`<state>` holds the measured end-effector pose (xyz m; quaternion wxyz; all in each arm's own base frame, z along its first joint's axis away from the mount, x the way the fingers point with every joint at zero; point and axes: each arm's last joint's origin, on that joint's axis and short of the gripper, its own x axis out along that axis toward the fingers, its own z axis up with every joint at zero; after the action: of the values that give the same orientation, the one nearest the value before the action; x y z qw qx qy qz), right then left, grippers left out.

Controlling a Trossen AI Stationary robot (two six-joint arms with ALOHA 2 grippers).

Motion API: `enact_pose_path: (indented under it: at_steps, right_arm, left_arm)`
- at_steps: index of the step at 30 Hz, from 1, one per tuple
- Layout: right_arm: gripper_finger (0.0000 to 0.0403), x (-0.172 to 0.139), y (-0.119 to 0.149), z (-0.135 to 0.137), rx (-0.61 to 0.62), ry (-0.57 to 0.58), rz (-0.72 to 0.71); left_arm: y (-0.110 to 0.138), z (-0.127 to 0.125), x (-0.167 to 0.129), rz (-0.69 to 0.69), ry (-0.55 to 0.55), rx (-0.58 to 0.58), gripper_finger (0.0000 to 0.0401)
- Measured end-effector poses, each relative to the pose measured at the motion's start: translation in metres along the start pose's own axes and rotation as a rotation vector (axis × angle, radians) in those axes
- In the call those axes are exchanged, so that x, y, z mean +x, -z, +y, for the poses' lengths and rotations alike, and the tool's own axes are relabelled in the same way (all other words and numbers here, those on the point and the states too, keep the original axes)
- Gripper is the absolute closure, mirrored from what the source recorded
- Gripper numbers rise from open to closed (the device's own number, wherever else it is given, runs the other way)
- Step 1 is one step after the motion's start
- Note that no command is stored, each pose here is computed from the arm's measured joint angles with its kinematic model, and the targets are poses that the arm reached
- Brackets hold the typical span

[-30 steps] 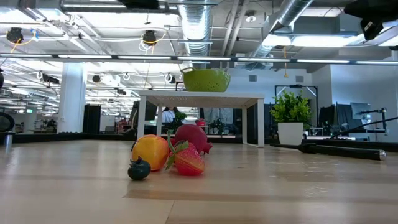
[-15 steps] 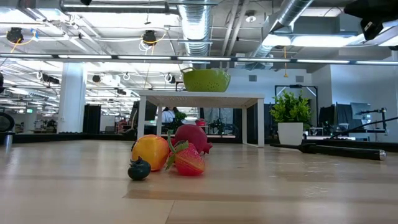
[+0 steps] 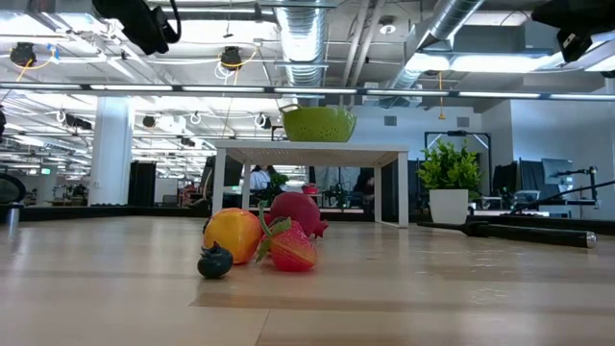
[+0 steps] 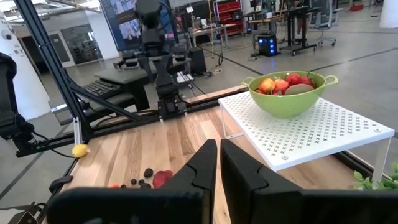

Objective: Pick & Place Fruit
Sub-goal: Put the black raspberry into the green bin

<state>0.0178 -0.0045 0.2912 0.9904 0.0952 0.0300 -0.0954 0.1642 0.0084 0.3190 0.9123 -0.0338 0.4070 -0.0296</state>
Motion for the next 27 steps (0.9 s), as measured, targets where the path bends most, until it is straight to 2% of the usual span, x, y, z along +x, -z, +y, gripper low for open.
enact_pose_path:
  at_steps: [5, 12, 16, 19, 27]
  right_arm:
    - [0.0386, 0.0, 0.0, 0.0, 0.0, 0.0, -0.001]
    - [0.0386, 0.0, 0.0, 0.0, 0.0, 0.0, 0.0]
    - [0.0386, 0.0, 0.0, 0.0, 0.0, 0.0, 0.0]
    - [0.0386, 0.0, 0.0, 0.0, 0.0, 0.0, 0.0]
    - [0.0386, 0.0, 0.0, 0.0, 0.0, 0.0, 0.0]
  left_arm:
    - [-0.003, -0.006, 0.012, 0.051, 0.029, 0.027, 0.0261]
    - [-0.003, -0.01, 0.01, 0.029, 0.039, 0.036, 0.0262]
    - [-0.009, -0.009, 0.022, 0.015, 0.032, 0.025, 0.0249]
    - [-0.012, -0.01, 0.036, 0.061, 0.041, 0.053, 0.0222]
    - [-0.022, -0.025, 0.088, 0.145, 0.09, 0.125, 0.0116]
